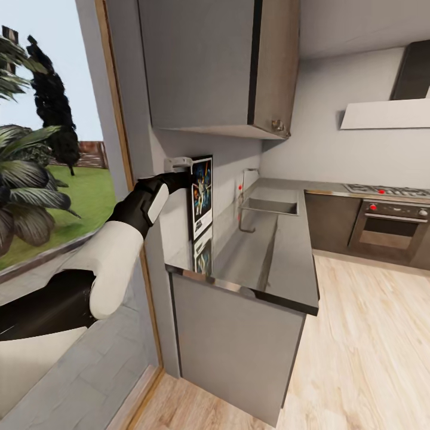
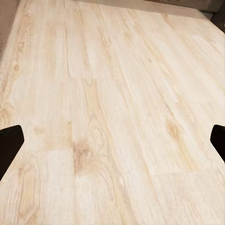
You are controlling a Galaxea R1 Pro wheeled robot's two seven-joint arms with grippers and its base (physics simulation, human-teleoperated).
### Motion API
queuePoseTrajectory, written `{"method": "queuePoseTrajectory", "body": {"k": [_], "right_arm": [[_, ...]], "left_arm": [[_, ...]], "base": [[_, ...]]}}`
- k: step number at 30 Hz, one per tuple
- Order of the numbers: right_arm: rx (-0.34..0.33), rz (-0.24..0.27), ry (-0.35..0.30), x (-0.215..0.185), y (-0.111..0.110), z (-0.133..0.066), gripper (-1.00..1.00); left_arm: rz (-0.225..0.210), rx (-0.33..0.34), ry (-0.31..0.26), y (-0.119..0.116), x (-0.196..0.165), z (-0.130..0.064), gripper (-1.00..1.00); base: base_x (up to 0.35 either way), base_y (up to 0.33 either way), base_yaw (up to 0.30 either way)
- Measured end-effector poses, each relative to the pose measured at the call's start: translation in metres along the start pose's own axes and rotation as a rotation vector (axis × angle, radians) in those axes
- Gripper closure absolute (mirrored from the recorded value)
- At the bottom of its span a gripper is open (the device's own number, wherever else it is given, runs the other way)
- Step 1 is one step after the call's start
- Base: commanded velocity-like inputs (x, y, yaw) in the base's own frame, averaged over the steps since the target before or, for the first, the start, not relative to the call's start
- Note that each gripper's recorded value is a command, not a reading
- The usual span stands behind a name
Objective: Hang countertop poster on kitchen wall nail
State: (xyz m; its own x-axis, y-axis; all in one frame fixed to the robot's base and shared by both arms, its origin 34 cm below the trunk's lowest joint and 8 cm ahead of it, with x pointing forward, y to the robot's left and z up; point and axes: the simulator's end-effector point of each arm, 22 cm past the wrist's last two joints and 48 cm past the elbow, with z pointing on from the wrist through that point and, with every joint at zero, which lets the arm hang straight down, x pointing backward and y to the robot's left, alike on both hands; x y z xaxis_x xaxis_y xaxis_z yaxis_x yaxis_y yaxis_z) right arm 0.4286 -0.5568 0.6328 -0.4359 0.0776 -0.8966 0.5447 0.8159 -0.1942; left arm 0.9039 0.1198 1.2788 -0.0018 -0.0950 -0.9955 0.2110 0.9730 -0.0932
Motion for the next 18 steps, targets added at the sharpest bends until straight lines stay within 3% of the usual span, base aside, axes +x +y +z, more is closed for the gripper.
{"method": "queuePoseTrajectory", "body": {"k": [14, 18], "right_arm": [[0.006, 0.003, -0.004, -0.002, -0.002, 0.001, -1.00], [0.008, 0.004, -0.005, -0.002, -0.003, 0.001, -1.00]], "left_arm": [[-0.001, 0.000, 0.024, 0.000, 0.014, 0.003, -1.00], [-0.001, -0.001, 0.005, 0.001, 0.024, 0.008, -1.00]], "base": [[0.005, 0.000, 0.000], [0.060, 0.000, 0.000]]}}
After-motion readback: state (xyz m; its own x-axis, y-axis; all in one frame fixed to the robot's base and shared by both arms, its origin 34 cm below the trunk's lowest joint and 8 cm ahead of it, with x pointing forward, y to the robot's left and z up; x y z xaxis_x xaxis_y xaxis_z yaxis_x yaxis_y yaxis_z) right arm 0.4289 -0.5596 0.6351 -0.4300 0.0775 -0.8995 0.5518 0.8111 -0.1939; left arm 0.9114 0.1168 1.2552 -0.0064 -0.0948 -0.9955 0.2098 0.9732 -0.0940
